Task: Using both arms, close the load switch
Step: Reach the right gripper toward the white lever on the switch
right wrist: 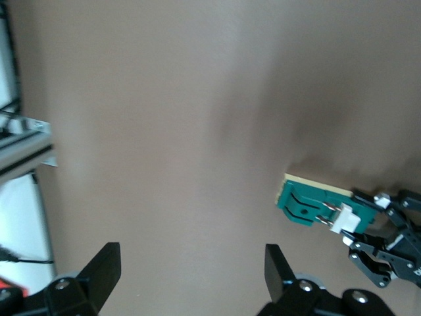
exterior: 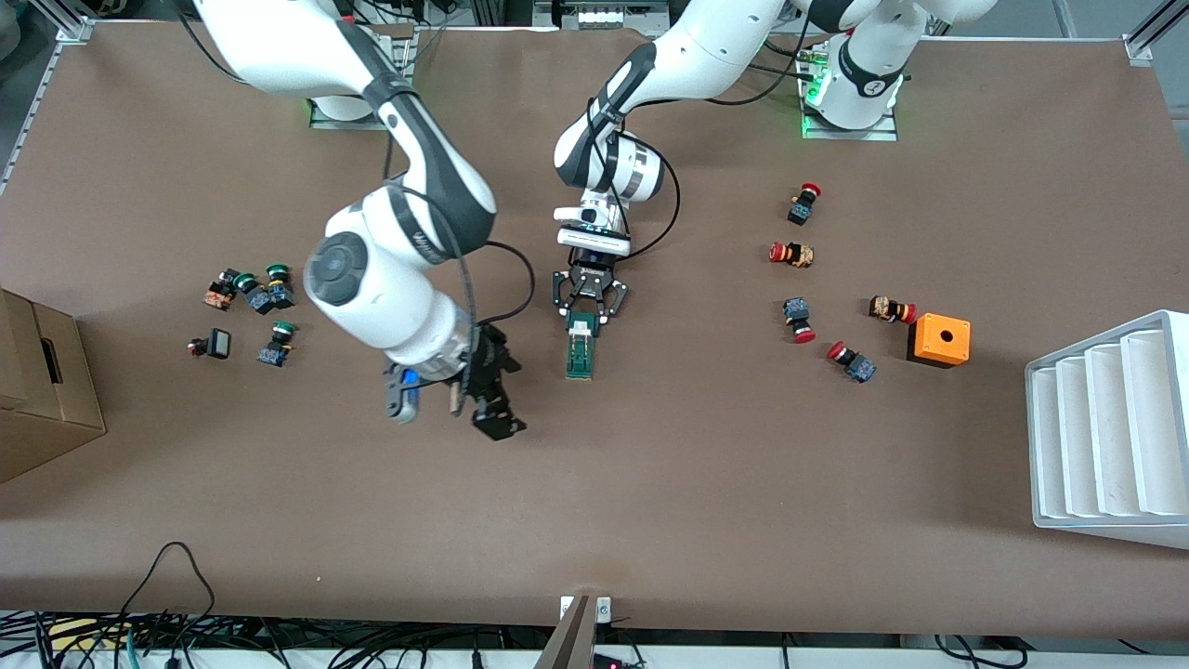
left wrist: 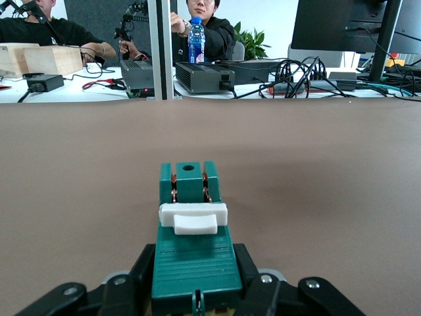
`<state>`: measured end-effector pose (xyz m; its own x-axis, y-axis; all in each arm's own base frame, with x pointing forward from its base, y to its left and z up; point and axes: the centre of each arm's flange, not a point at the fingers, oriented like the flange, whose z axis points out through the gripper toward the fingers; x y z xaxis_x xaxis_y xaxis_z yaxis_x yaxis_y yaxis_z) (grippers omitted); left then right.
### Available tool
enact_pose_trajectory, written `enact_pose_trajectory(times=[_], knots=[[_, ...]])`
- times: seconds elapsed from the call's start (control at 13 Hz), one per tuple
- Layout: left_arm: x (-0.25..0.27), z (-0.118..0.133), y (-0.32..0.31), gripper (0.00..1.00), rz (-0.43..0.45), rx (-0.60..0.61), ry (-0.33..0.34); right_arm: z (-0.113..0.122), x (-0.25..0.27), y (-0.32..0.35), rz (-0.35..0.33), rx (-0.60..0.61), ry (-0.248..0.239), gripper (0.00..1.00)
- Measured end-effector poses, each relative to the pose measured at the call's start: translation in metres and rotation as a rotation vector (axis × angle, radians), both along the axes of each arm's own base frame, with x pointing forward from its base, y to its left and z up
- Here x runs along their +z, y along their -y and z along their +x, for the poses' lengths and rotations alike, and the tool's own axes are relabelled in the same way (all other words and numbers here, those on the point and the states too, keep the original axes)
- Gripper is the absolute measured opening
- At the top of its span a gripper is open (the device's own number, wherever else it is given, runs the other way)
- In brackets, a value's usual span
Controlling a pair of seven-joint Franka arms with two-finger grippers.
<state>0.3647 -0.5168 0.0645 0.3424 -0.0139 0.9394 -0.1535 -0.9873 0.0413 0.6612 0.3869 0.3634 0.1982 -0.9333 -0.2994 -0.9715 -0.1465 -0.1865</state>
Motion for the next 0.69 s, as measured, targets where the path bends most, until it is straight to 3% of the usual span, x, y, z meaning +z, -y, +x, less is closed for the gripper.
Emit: enact_pose_trajectory(times=[0.08,0.15,0.31,0.69], knots=[[0.0,0.0,0.0,0.52,0.0,0.0,0.0,-0.008,-0.015,-0.013,-0.016,-0.004,-0.02,0.89],[0.0,0.0,0.0,0.52,0.0,0.0,0.0,-0.014,-0.03,-0.023,-0.034,-0.006,-0.035,0.89],[0.0,0.0,0.0,0.52,0.0,0.0,0.001,-0.024,-0.058,-0.032,-0.053,-0.007,-0.049,0.74],[0.0,0.0,0.0,0.52,0.0,0.0,0.002,-0.048,-0.092,-0.046,-0.079,0.007,-0.084,0.57]])
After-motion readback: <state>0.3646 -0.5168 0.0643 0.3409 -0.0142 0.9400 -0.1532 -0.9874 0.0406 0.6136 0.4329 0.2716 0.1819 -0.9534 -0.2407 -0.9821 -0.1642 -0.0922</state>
